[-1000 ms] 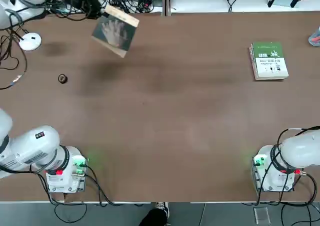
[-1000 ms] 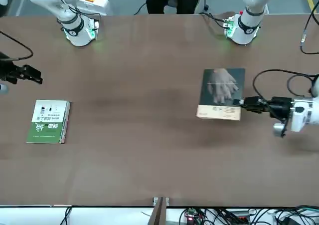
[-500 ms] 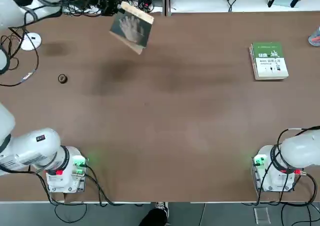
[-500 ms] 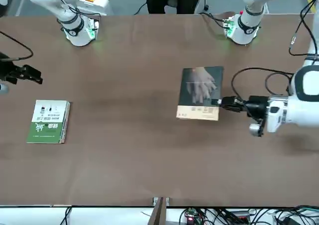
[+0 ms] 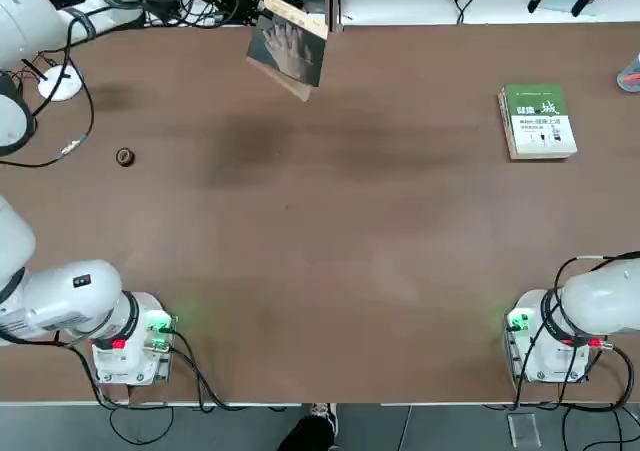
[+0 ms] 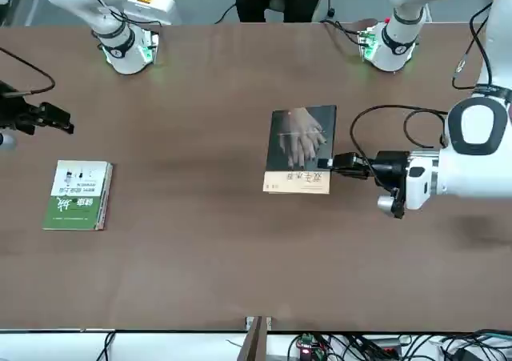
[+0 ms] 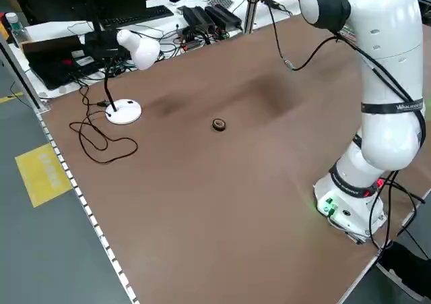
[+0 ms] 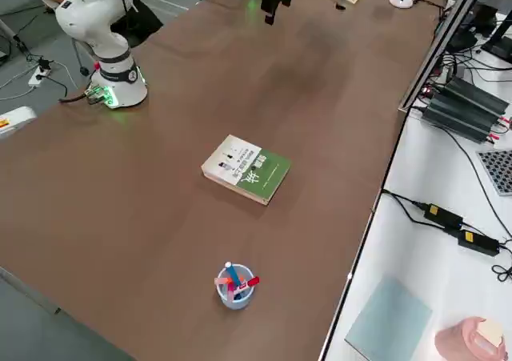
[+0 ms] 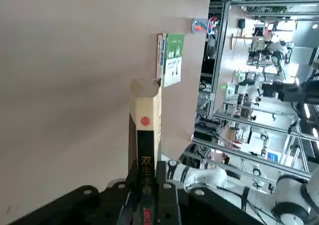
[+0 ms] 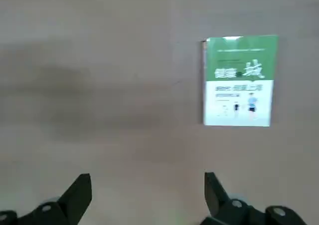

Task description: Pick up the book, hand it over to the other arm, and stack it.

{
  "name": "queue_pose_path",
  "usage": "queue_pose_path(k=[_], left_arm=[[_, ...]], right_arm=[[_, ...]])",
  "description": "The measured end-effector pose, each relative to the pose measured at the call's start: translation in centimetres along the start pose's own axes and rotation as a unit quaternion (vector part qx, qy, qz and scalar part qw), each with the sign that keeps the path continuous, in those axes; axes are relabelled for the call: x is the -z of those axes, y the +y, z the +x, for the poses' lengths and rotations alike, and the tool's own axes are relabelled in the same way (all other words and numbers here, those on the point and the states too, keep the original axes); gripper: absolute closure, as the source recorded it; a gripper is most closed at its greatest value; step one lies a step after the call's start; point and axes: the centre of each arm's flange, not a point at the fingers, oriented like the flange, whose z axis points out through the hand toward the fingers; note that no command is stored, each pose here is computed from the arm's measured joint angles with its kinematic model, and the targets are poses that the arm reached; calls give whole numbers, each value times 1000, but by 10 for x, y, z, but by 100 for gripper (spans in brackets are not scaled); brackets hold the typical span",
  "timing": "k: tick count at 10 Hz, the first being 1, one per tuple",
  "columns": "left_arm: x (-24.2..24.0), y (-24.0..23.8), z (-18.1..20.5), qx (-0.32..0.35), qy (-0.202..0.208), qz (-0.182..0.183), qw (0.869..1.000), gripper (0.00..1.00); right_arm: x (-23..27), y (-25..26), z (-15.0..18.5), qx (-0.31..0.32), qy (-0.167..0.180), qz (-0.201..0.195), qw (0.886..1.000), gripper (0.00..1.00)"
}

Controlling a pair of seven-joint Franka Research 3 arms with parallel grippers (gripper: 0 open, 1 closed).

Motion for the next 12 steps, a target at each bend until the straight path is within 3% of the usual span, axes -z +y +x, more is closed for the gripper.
queue_pose_path(k=[5, 12], left_arm=[[-39, 22, 5, -8, 39, 2, 999, 99], [-122, 52, 4, 11, 78, -30, 996, 99]], right_arm=[[8, 12, 2, -23, -7, 113, 993, 0], [-9, 37, 11, -41, -27, 264, 963, 0]])
